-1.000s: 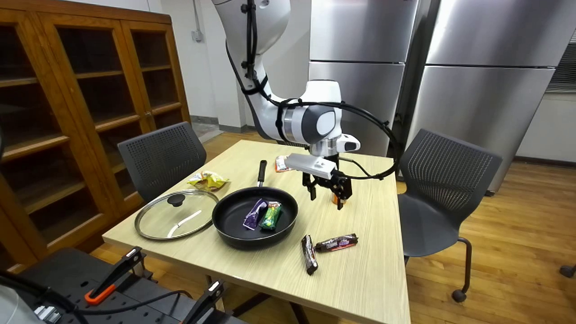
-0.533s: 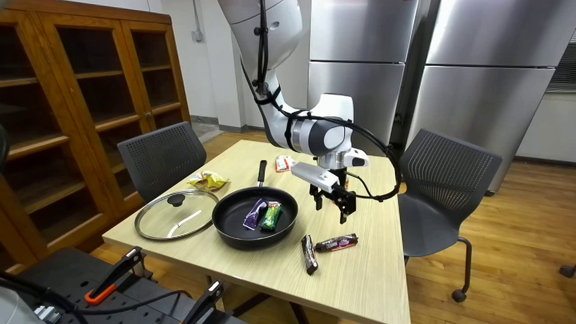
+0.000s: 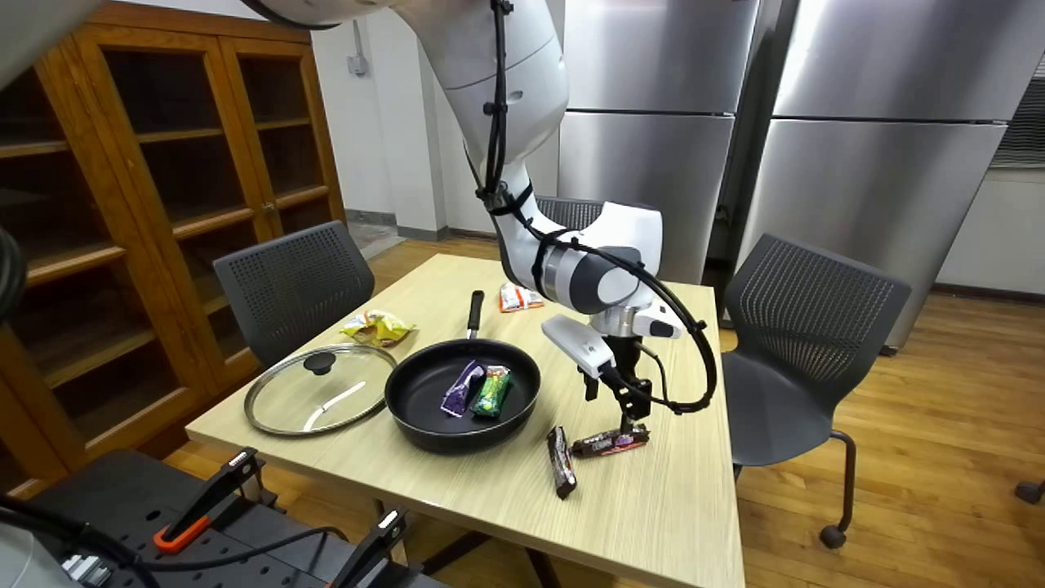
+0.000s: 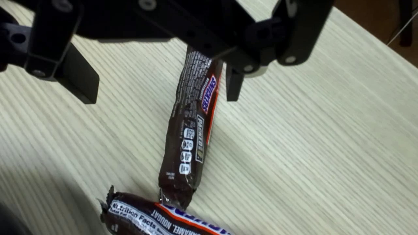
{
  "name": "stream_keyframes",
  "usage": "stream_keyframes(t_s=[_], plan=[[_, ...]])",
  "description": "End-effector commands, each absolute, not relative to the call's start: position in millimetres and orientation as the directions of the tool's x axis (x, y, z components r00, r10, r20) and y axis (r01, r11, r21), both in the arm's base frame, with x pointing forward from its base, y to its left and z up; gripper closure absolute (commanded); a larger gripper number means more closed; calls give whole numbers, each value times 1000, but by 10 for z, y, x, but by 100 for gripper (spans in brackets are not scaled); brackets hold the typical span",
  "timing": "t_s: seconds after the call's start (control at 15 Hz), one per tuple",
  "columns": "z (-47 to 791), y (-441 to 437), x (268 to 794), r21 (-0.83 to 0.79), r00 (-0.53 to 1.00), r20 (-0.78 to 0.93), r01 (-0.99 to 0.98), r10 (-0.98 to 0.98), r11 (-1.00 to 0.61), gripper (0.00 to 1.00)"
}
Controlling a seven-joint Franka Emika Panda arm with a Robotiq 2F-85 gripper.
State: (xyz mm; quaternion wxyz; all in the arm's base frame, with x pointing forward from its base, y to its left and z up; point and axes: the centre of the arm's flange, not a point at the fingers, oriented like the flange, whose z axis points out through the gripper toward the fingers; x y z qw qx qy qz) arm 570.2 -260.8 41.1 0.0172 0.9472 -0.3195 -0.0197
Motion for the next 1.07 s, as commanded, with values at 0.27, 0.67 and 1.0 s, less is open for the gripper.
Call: stream_keyframes(t_s=[0.27,0.67,1.0], plan=[[198,-2741,5786,46,720,-47,-690,-692,-722,0],[125,-2773,5773,50,705,-44,-706,-708,-706,34],[130,-2797,5789,48,697,-38,-715,-717,-698,73]])
